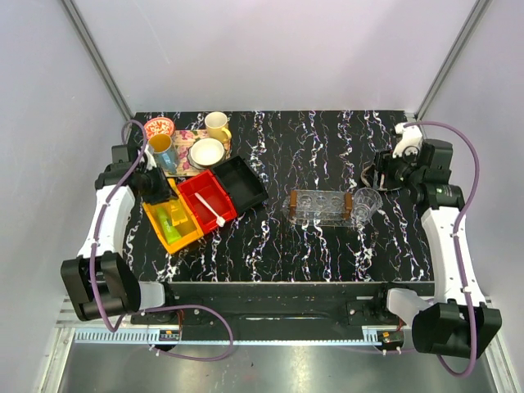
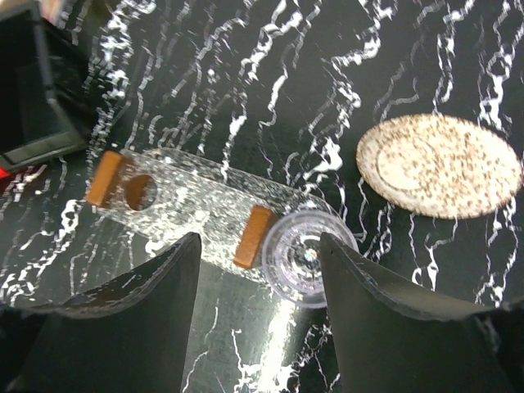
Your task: Prepare toiletry sets of a toothbrush and toothpaste on the tray
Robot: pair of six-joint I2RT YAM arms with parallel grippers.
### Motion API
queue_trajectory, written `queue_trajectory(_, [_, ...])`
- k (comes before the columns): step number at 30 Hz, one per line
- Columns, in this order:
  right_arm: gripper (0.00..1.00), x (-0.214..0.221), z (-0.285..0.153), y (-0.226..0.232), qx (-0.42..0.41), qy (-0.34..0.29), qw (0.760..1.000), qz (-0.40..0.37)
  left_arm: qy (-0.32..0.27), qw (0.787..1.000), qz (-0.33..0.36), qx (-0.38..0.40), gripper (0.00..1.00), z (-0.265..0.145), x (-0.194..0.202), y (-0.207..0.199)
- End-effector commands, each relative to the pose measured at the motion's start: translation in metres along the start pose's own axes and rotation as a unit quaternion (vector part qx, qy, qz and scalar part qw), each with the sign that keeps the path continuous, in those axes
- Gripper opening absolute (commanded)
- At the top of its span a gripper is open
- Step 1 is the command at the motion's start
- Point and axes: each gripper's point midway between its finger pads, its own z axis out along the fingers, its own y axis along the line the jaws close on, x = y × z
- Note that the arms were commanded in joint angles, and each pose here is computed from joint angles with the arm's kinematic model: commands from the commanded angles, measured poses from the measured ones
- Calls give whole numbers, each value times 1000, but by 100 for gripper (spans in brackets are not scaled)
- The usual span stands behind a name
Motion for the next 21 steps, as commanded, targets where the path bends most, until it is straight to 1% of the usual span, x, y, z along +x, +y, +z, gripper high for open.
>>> queue_trajectory(1, [66,-43,-14,34,-84,-38,995,-24,-81,995,-7,60,0,-39,-47,-38])
queue_trajectory(3, [66,-57,-15,49,-120,-45,992,-17,-105,992,-16,71,0,-51,-62,-48])
queue_trajectory(4, [66,-64,-15,54,-132,-52,990,-14,-114,990,-34,76,0,-54,-69,-52])
queue_trajectory(6, [66,-78,-17,73,-162,-62,985,-5,-134,986,-48,85,0,-63,-80,-59])
queue_trajectory(7, [66,-86,-16,81,-171,-72,983,-11,-147,983,-66,92,0,-67,-88,-64])
queue_trajectory(9, [66,-93,-12,112,-199,-71,977,-26,-163,978,-83,98,0,-74,-96,-71])
queue_trajectory(11, [66,-102,-7,129,-210,-75,974,-33,-181,971,-110,113,0,-80,-106,-79])
queue_trajectory(12, [66,-102,-6,148,-234,-74,969,-39,-189,968,-120,116,0,-82,-111,-81])
queue_trajectory(13, [66,-110,-6,156,-247,-86,965,-35,-199,963,-131,128,0,-86,-118,-88])
queue_trajectory(14, [66,-112,-2,166,-263,-83,961,-18,-201,961,-133,137,0,-86,-120,-94])
queue_trajectory(15, [66,-119,-3,179,-283,-95,954,-20,-212,955,-141,151,0,-90,-127,-101])
queue_trajectory(17, [66,-125,0,198,-315,-90,945,-2,-218,950,-142,171,0,-95,-131,-114])
queue_trajectory(18, [66,-128,-1,215,-337,-92,937,-5,-229,943,-154,184,0,-98,-137,-119])
queue_trajectory(20, [66,-133,3,233,-361,-83,929,9,-236,936,-157,207,0,-101,-136,-132])
queue_trajectory(21, [66,-136,2,244,-375,-85,923,7,-248,929,-161,222,0,-107,-141,-140])
